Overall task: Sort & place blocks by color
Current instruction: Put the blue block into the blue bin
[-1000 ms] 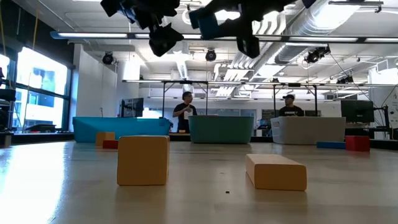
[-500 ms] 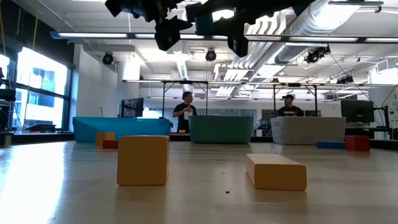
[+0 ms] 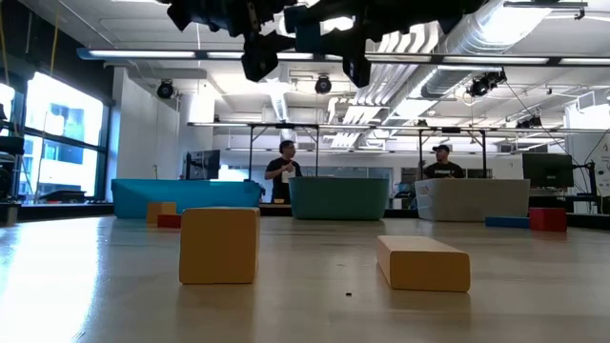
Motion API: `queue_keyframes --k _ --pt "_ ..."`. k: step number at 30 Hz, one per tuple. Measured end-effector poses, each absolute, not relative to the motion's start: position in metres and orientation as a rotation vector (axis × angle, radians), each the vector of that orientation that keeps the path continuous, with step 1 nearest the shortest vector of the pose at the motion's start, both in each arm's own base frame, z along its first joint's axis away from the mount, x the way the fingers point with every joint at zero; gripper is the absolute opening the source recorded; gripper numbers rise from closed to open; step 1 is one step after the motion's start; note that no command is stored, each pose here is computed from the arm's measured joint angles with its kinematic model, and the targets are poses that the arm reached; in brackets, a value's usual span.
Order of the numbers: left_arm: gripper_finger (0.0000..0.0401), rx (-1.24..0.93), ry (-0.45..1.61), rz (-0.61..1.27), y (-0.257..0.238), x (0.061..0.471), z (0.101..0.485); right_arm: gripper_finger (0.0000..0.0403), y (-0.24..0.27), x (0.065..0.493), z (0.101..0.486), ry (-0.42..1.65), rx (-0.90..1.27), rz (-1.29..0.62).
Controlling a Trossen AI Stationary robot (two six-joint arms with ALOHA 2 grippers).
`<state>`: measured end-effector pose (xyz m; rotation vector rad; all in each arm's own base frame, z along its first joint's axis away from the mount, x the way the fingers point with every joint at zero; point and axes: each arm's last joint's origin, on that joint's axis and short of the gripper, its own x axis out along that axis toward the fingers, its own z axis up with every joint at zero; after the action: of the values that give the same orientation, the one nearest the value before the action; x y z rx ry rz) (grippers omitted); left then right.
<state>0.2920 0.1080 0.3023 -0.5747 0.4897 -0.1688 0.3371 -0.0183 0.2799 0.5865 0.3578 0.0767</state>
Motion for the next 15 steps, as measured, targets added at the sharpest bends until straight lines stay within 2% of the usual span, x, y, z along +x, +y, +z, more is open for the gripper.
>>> queue_keyframes --k 15 --pt "0.0234 -0.645 0.435 -0.078 0.125 0.3 0.297 0.0107 -0.038 0.334 0.277 0.384 0.603 0.054"
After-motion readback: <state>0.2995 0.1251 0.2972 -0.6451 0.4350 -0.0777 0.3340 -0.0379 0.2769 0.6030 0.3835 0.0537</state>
